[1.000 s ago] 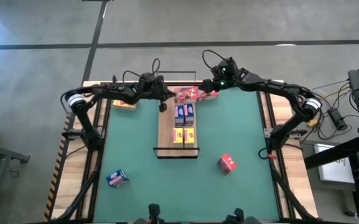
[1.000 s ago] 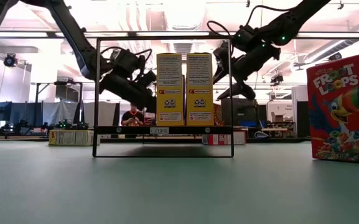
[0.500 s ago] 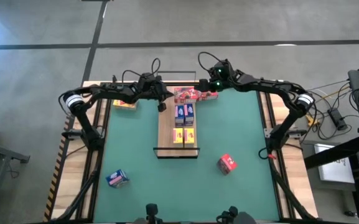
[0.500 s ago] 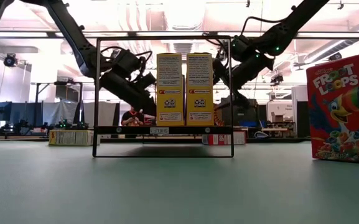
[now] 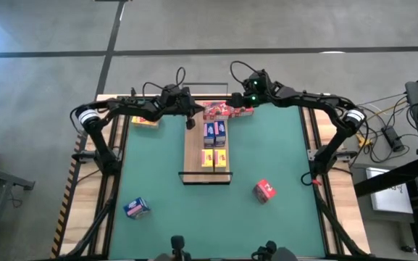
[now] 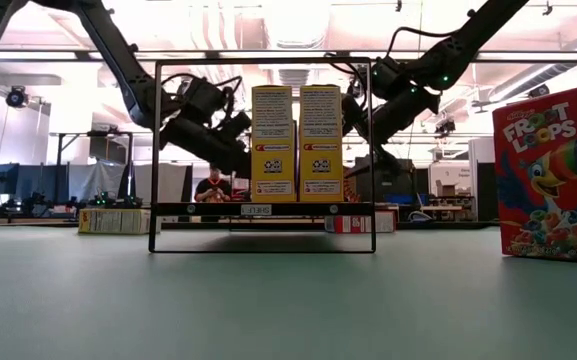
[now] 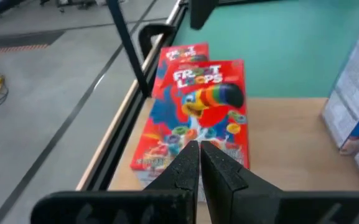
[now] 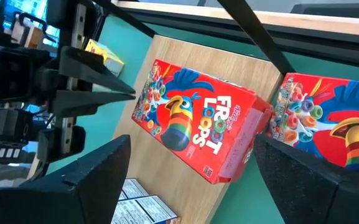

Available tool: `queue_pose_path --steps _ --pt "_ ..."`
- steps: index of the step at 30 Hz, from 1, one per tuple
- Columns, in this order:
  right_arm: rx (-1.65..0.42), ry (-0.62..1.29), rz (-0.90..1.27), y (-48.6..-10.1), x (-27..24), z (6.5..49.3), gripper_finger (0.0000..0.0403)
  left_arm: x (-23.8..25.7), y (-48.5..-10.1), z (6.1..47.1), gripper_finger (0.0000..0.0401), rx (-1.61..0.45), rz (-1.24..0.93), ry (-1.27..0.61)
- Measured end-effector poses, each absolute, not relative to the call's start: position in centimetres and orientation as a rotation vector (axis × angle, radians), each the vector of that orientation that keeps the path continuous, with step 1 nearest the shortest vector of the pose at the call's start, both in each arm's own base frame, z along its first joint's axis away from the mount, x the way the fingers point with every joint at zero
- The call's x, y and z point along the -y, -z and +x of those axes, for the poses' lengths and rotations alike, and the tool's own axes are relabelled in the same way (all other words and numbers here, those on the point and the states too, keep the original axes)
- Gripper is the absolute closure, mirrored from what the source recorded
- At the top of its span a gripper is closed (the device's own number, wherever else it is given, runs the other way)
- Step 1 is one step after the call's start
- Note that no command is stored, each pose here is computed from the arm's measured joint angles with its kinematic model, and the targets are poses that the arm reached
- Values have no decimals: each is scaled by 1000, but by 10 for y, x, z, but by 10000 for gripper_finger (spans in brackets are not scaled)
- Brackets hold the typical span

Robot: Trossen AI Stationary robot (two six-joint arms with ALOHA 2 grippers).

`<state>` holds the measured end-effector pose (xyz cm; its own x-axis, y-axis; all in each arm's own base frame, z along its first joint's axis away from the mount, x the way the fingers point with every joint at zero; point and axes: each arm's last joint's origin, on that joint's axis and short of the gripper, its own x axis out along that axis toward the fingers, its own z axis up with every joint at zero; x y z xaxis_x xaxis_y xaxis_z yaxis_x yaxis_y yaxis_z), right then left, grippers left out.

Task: Stack cereal on shelf
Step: Put the top red cereal box on the shelf

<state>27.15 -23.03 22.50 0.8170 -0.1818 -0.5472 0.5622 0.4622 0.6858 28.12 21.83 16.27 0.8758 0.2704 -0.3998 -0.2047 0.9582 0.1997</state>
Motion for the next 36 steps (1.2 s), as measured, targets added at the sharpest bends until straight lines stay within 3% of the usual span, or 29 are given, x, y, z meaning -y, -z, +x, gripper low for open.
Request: queue_pose_path --steps 36 --pt "-435 466 987 -225 228 273 74 -215 -155 271 401 -611 62 -317"
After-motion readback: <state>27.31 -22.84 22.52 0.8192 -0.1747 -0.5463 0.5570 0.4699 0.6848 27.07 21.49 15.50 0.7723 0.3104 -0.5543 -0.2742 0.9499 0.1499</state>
